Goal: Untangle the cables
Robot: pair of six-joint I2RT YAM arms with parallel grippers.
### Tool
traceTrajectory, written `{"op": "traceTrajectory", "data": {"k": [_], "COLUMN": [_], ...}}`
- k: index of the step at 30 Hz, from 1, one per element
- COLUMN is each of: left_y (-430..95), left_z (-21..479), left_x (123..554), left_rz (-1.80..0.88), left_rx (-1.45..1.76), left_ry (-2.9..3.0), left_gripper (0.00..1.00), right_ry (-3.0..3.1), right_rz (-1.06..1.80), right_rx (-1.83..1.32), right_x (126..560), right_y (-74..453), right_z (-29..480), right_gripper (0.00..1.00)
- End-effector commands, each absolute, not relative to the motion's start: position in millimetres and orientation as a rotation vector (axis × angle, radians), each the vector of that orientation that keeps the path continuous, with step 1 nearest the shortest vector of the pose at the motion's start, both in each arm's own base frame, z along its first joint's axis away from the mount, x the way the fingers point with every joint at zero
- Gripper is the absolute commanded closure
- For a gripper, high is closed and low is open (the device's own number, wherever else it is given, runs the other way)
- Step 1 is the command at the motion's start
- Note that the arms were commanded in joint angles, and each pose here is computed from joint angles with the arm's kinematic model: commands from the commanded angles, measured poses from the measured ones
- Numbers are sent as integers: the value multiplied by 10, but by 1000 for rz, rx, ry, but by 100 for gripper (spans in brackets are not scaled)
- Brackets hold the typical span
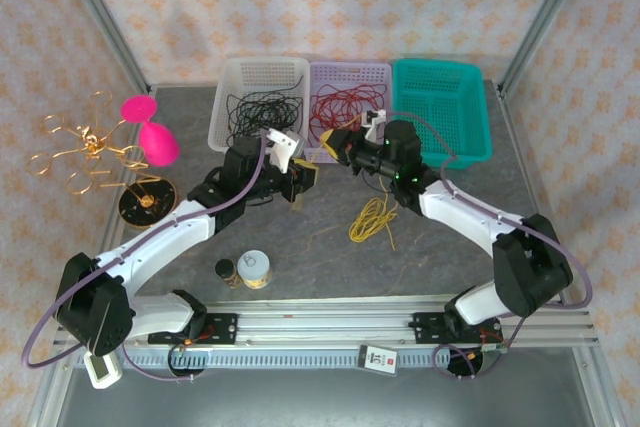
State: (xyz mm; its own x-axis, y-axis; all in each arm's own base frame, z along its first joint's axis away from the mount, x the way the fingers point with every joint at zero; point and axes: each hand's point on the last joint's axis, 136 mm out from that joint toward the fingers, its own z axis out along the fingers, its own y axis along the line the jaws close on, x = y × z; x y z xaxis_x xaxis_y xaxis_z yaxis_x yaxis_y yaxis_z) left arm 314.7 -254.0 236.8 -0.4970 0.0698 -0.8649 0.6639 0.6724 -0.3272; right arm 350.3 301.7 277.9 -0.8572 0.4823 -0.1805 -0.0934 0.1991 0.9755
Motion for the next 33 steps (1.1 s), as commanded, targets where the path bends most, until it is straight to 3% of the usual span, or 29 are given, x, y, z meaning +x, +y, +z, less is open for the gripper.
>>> {"op": "traceTrajectory", "data": {"k": [1,3,5,9,14,22,33], "left_y": [-2552,-2538,-2515,-2455,-2410,-2330,-2345], "left_z": [2525,2606,2676,2692,2577,2545,2432], "left_x": [3134,3088,3022,2921,2851,2761,2781], "left_rz": [-850,-875,-903,-933,-949,-956,-990], "left_rx": [571,555,535,501,471,434,377], "left_ry": [1909,1877,1842,1819,1844,1860,1898], "left_gripper": [64,58,51,48,49,50,51], "right_ry": [1997,2014,2049,2061,2095,2225,2298], "right_rz": [1521,1367,1031,589,475,466,515], "right_rx": [302,282,271,337,478,575,717], "right_x": [3704,3855,4095,4456,4929,5602,6050], "right_y": [2726,2458,2003,1077,240,-47,-43], "right_z": [2954,3005,3026,3054,2852,2191,1104], "right_gripper": [100,100,100,100,100,100,100]}}
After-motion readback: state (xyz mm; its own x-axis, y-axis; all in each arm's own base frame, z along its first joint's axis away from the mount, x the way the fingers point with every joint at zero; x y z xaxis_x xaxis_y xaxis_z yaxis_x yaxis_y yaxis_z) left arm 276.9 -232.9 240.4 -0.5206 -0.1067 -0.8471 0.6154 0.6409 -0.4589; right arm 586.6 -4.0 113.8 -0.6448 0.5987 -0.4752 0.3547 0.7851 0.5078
